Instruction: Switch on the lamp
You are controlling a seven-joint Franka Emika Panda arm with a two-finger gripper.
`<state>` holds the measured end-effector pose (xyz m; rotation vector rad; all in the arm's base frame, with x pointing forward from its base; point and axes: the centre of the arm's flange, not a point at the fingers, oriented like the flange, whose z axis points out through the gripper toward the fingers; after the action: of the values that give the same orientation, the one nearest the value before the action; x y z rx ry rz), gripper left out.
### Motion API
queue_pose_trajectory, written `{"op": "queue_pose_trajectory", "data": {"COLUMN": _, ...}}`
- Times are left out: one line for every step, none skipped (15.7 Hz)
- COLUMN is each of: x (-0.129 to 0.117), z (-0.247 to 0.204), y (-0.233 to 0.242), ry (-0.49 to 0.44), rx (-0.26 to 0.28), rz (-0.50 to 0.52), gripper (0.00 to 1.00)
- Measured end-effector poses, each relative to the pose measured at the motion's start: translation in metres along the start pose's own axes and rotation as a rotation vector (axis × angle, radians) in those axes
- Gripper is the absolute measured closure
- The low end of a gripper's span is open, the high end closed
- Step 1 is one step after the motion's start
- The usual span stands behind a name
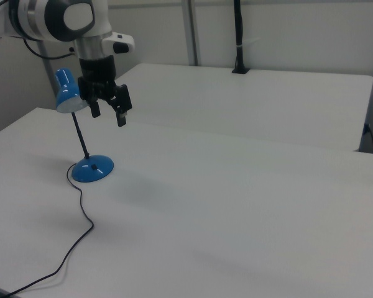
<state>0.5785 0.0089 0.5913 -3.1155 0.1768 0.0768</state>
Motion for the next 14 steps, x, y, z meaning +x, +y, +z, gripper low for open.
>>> {"op": "queue_pose_trajectory", "data": {"x": 0.0008, "z": 0.0015, "y": 0.0000, "ry": -0.002, "rx": 0.000, "rz": 0.000, "gripper": 0.00}}
{"op": "queue_pose_trajectory", "data": {"x": 0.0015, "z": 0.0027, "y": 0.0000, "ry": -0.004, "rx": 0.000, "rz": 0.000, "gripper": 0.00}}
{"op": "queue_pose_trajectory", "data": {"x": 0.0019, "z": 0.0035, "y": 0.0001, "ry": -0.005, "rx": 0.000, "rz": 0.000, "gripper": 0.00}}
{"op": "queue_pose_trajectory", "data": {"x": 0.0022, "z": 0.0039, "y": 0.0003, "ry": -0.006, "rx": -0.001, "rz": 0.001, "gripper": 0.00}}
{"op": "queue_pose_trajectory", "data": {"x": 0.0023, "z": 0.0040, "y": 0.0005, "ry": -0.006, "rx": -0.001, "rz": 0.001, "gripper": 0.00}}
{"op": "queue_pose_trajectory", "data": {"x": 0.0023, "z": 0.0041, "y": 0.0006, "ry": -0.006, "rx": -0.001, "rz": -0.001, "gripper": 0.03}}
{"op": "queue_pose_trajectory", "data": {"x": 0.0023, "z": 0.0041, "y": 0.0008, "ry": -0.006, "rx": -0.001, "rz": -0.004, "gripper": 0.12}}
{"op": "queue_pose_trajectory", "data": {"x": 0.0024, "z": 0.0041, "y": 0.0012, "ry": -0.006, "rx": -0.001, "rz": -0.009, "gripper": 0.25}}
{"op": "queue_pose_trajectory", "data": {"x": 0.0026, "z": 0.0042, "y": 0.0019, "ry": -0.007, "rx": -0.001, "rz": -0.016, "gripper": 0.37}}
{"op": "queue_pose_trajectory", "data": {"x": 0.0028, "z": 0.0043, "y": 0.0029, "ry": -0.007, "rx": -0.001, "rz": -0.019, "gripper": 0.48}}
{"op": "queue_pose_trajectory", "data": {"x": 0.0030, "z": 0.0045, "y": 0.0040, "ry": -0.007, "rx": 0.000, "rz": -0.019, "gripper": 0.56}}
{"op": "queue_pose_trajectory", "data": {"x": 0.0035, "z": 0.0054, "y": 0.0051, "ry": -0.009, "rx": 0.000, "rz": -0.020, "gripper": 0.70}}
{"op": "queue_pose_trajectory", "data": {"x": 0.0049, "z": 0.0079, "y": 0.0062, "ry": -0.013, "rx": -0.001, "rz": -0.021, "gripper": 0.84}}
{"op": "queue_pose_trajectory", "data": {"x": 0.0060, "z": 0.0103, "y": 0.0063, "ry": -0.017, "rx": -0.001, "rz": -0.026, "gripper": 0.94}}
